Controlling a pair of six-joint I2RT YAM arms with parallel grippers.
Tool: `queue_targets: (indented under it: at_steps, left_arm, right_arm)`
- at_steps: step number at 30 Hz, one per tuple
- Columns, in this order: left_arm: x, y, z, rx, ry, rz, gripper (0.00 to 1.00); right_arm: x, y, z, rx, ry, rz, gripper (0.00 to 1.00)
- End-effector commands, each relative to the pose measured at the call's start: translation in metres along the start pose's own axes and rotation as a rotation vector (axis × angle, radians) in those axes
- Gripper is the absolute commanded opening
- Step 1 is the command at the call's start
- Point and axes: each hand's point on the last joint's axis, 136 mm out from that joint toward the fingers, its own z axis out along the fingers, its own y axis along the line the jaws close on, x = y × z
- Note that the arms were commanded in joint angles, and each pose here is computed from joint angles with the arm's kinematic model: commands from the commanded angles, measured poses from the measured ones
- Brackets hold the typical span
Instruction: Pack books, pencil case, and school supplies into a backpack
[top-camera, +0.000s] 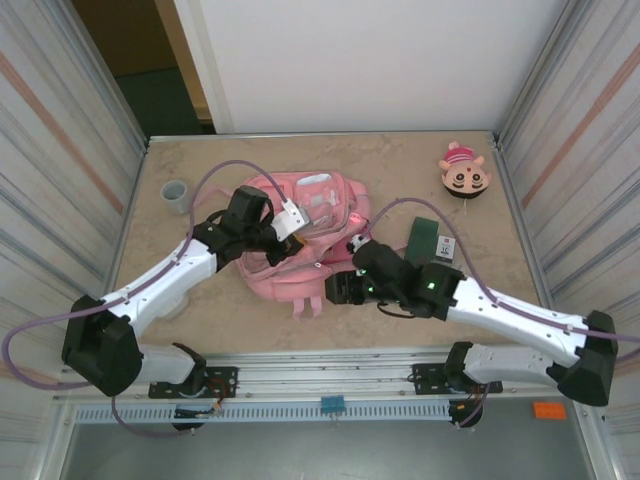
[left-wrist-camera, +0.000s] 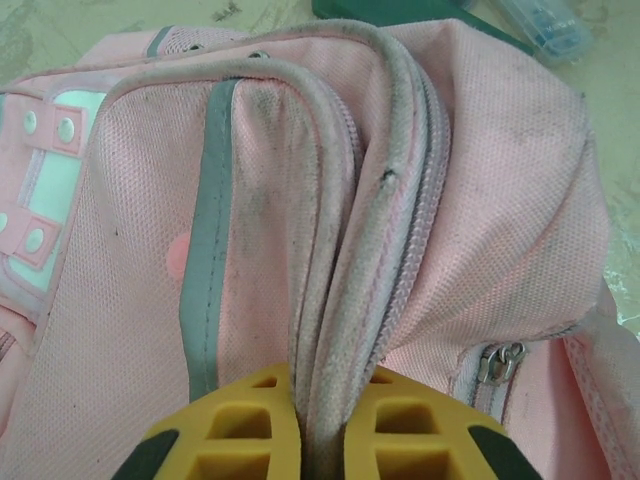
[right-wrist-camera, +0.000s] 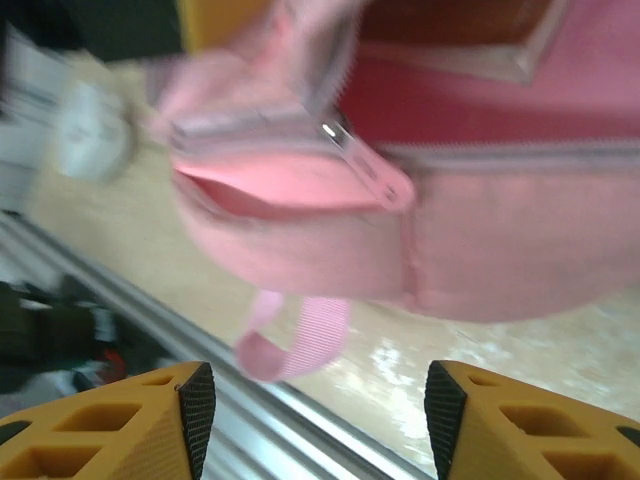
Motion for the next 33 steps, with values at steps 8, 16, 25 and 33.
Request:
queue_targets:
  at_steps: [8, 16, 25, 33]
  left_arm:
    - [-0.041, -0.009, -0.025, 0.055, -0.136, -0.017, 0.0]
    - [-0.044, -0.013, -0.026, 0.075, -0.162, -0.022, 0.0]
    - [-0.054, -0.011, -0.032, 0.066, -0.202, -0.026, 0.0]
    - [-0.053, -0.003, -0.036, 0.028, -0.211, -0.05, 0.01]
  right_arm:
    - [-0.043, 0.003, 0.033, 0.139, -0.066, -0.298, 0.59]
    - [-0.045, 0.007, 0.048, -0.014, -0.019, -0.24, 0.37]
    - [-0.035, -0.005, 0.064, 0.02, 0.04, -0.254, 0.48]
    - [-0.034, -0.007, 0.067, 0.039, 0.062, -0.281, 0.15]
